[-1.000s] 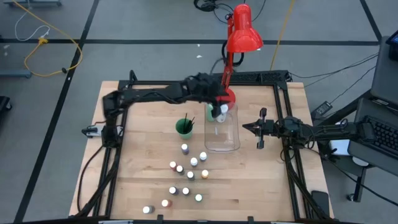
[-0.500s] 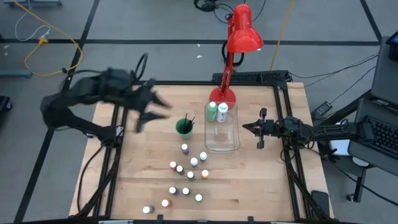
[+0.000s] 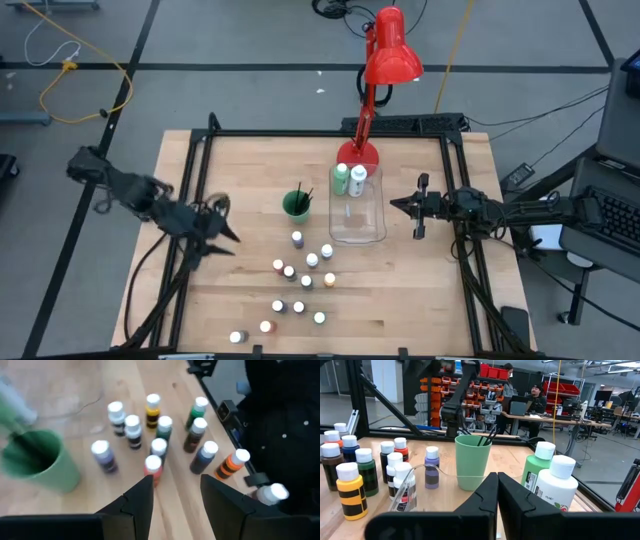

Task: Pick & Place Paint Supplies
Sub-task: Put the top orange paint bottle into the transparent bin

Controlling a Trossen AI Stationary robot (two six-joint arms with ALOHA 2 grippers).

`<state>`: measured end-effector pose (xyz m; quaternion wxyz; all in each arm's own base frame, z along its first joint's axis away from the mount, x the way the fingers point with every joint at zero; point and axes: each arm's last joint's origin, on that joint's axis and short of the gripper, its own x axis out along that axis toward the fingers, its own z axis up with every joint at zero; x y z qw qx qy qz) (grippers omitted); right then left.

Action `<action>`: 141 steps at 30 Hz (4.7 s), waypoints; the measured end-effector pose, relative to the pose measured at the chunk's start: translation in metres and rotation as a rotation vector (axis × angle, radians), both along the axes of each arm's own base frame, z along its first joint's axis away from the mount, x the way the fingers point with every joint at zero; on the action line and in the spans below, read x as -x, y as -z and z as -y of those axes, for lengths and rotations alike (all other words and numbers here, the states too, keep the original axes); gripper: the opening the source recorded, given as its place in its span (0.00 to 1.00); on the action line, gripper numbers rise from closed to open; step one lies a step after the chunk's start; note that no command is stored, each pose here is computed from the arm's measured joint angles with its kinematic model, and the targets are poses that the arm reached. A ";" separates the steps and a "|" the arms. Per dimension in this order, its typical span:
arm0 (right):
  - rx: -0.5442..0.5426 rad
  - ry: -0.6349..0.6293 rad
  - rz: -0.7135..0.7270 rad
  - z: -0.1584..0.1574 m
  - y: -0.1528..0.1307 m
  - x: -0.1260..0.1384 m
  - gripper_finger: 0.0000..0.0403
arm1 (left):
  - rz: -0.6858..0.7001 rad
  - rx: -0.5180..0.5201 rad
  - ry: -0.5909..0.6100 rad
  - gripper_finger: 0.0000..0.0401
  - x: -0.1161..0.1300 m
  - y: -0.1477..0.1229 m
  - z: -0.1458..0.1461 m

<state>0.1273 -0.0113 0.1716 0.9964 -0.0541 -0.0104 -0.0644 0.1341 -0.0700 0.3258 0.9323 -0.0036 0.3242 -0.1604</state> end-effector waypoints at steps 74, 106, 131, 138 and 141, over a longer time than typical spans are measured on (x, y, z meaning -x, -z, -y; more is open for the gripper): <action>-0.016 0.000 -0.001 0.000 0.000 0.000 0.01 | 0.352 0.077 -0.063 0.49 -0.054 0.185 0.017; -0.014 0.000 -0.001 0.000 0.000 0.000 0.01 | 0.300 0.108 0.092 0.79 -0.054 0.187 0.012; -0.014 0.000 -0.002 0.000 0.000 0.000 0.01 | 0.272 0.030 -0.053 0.62 -0.053 0.191 0.008; -0.014 0.000 -0.002 0.000 0.000 0.000 0.01 | 0.274 0.026 -0.053 0.59 -0.053 0.191 0.008; -0.014 0.000 -0.001 0.000 0.000 0.000 0.01 | 0.275 0.024 -0.052 0.55 -0.053 0.191 0.008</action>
